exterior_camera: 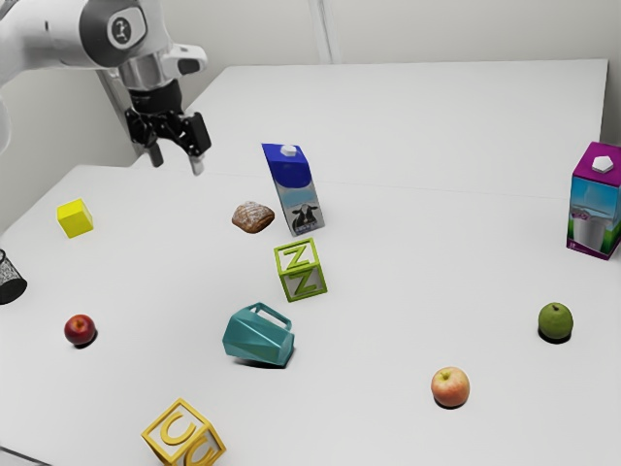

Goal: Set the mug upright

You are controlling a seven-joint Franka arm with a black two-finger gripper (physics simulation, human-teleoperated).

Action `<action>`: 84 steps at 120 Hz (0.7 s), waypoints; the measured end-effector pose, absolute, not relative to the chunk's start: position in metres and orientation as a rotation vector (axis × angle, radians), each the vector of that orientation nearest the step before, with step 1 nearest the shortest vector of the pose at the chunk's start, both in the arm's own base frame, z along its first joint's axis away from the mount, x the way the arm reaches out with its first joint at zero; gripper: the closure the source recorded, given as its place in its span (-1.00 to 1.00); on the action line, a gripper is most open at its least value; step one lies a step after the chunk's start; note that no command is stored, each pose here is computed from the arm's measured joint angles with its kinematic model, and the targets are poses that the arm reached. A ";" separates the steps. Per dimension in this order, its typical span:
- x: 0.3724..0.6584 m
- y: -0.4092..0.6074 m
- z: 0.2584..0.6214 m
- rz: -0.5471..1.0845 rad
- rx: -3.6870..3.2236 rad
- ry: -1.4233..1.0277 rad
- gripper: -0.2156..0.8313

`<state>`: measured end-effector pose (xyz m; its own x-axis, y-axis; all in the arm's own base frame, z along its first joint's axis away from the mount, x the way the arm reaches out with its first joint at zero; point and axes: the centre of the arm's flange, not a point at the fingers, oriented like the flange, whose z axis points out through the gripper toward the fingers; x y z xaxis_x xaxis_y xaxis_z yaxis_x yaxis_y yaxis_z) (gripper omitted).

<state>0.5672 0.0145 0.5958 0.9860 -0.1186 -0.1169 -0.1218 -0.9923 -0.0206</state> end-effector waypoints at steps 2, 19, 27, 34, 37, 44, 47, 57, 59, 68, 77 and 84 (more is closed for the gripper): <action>0.568 0.015 0.595 0.173 -3.103 0.190 -0.59; 0.574 0.024 0.573 0.160 -3.125 0.190 -0.59; 0.574 0.032 0.557 0.180 -3.176 0.161 -0.59; 0.570 0.044 0.537 0.235 -3.237 0.109 -0.59; 0.566 0.051 0.528 0.262 -3.264 0.079 -0.59; 0.554 0.065 0.512 0.309 -3.321 0.012 -0.59; 0.551 0.070 0.506 0.324 -3.342 -0.013 -0.59; 0.544 0.076 0.483 0.389 -3.409 -0.083 -0.59; 0.543 0.076 0.479 0.403 -3.423 -0.093 -0.59; 0.542 0.070 0.457 0.477 -3.485 -0.126 -0.58; 0.544 0.058 0.429 0.575 -3.547 -0.133 -0.58; 0.544 0.051 0.413 0.630 -3.587 -0.134 -0.58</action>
